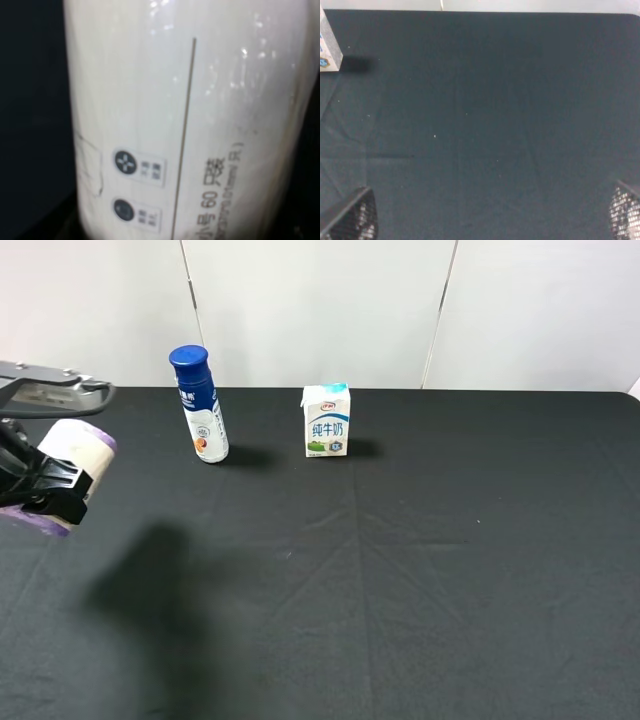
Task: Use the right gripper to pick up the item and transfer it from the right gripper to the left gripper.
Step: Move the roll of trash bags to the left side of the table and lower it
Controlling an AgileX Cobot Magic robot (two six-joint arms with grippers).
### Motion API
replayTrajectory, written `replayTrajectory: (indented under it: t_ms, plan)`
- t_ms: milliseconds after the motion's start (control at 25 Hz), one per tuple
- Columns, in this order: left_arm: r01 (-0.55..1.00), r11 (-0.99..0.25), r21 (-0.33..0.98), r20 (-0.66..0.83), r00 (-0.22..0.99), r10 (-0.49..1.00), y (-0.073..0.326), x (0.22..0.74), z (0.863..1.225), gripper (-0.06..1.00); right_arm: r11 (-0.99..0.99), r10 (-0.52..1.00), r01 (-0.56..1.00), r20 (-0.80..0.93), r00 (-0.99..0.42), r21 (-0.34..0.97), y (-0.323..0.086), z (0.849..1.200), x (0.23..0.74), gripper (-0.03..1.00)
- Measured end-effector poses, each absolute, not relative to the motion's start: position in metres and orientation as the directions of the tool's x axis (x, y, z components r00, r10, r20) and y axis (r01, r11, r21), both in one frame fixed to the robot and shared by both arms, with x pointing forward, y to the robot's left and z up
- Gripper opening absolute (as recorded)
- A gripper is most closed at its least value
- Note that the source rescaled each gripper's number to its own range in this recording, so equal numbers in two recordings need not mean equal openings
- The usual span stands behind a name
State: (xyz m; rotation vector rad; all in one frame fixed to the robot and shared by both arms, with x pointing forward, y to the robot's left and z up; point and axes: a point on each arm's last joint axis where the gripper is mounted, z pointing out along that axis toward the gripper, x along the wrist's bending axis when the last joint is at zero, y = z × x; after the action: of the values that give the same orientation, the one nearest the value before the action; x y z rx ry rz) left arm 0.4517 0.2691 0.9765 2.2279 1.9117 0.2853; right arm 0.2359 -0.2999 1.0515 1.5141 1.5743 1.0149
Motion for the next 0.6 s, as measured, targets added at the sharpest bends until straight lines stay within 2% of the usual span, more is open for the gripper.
replayTrajectory:
  t_ms: [280, 600]
  plan:
    - [0.959, -0.031, 0.281, 0.015, 0.027, 1.0, 0.295, 0.453, 0.971, 0.0, 0.002, 0.998, 0.434, 0.024, -0.054, 0.901, -0.3, 1.052, 0.236, 1.0]
    - [0.987, -0.033, 0.16, -0.021, 0.037, 0.999, 0.292, 0.47, 0.943, 0.0, 0.002, 0.998, 0.434, 0.024, -0.054, 0.901, -0.3, 1.052, 0.236, 1.0]
